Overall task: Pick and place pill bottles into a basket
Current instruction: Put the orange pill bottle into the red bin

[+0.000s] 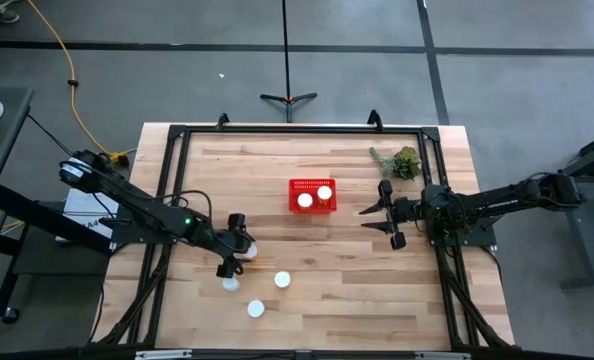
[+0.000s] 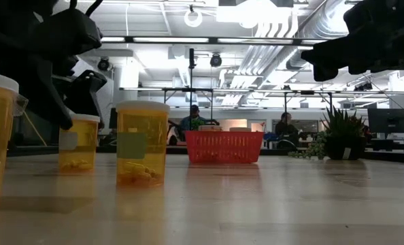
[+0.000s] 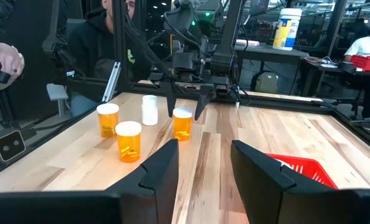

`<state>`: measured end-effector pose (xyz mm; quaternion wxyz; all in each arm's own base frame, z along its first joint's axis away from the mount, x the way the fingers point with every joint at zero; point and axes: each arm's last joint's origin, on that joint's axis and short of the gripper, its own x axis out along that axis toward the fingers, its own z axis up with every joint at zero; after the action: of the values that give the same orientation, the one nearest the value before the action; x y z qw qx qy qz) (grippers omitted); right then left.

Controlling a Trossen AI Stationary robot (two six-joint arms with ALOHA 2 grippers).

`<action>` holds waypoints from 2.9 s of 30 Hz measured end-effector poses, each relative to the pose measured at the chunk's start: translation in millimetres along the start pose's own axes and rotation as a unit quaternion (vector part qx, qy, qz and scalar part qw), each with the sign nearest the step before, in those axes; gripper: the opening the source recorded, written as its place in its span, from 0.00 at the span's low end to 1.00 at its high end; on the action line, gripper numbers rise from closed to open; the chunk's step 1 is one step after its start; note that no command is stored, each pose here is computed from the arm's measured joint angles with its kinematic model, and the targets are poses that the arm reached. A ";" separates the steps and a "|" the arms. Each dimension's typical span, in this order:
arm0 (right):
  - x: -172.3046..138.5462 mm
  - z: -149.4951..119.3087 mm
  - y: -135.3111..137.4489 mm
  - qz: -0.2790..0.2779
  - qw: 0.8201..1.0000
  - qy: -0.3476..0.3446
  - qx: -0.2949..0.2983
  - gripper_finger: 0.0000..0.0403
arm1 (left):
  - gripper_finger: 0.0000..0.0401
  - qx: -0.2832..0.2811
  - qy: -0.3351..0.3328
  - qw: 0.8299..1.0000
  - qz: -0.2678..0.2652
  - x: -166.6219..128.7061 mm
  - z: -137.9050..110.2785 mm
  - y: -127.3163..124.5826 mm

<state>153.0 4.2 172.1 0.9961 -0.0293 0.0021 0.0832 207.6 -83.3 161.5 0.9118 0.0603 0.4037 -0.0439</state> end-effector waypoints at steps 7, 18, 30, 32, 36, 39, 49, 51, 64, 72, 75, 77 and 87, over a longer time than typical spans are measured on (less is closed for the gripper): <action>0.0 -0.6 0.0 0.000 1.000 0.003 0.001 0.35 | 0.79 0.003 0.006 1.000 0.000 2.2 -1.1 -0.4; 0.0 -1.9 0.1 0.000 1.000 0.010 0.002 0.35 | 0.79 0.004 0.013 1.000 -0.004 8.0 -2.5 -1.9; 0.0 -2.1 0.1 0.000 1.000 0.011 0.002 0.35 | 0.79 -0.004 0.011 1.000 -0.003 8.1 -2.2 -1.9; 0.0 -2.1 0.1 0.001 1.000 0.011 0.002 0.35 | 0.79 -0.008 0.009 1.000 -0.002 8.1 -1.9 -1.8; 0.0 -2.1 0.1 0.000 1.000 0.011 0.002 0.35 | 0.78 -0.008 0.009 1.000 -0.001 8.1 -1.9 -1.8; 0.0 -2.1 0.1 0.001 1.000 0.011 0.002 0.35 | 0.73 -0.003 0.010 1.000 -0.001 8.1 -2.0 -1.8; 0.0 -2.1 0.1 0.001 1.000 0.011 0.007 0.35 | 0.60 0.016 0.011 1.000 -0.014 8.1 -1.9 -2.4; 0.0 -2.1 0.1 0.000 1.000 0.011 0.007 0.35 | 0.60 0.016 0.010 1.000 -0.013 8.1 -1.9 -2.4; 0.0 -1.0 0.0 0.000 1.000 0.005 0.005 0.35 | 0.60 0.056 -0.020 0.998 0.008 -8.5 47.8 3.4; 0.0 -0.7 0.0 0.000 1.000 0.003 0.006 0.35 | 0.61 0.047 -0.048 0.998 0.015 -18.7 83.0 37.8; 0.0 -0.6 0.0 0.000 1.000 0.003 0.008 0.35 | 0.60 0.048 -0.065 0.997 0.010 -23.3 94.7 51.8; 0.0 -0.6 0.0 0.000 1.000 0.003 0.009 0.35 | 0.60 0.046 -0.075 0.996 0.013 -26.3 100.9 60.3; 0.0 -0.7 -1.1 -0.020 1.000 0.004 0.009 0.35 | 0.60 0.024 -0.116 0.991 0.064 -30.0 109.6 100.8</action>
<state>153.1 3.0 171.5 0.9978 -0.0211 0.0065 0.0627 280.6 1.4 264.4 0.9519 0.1019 0.2890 -0.0016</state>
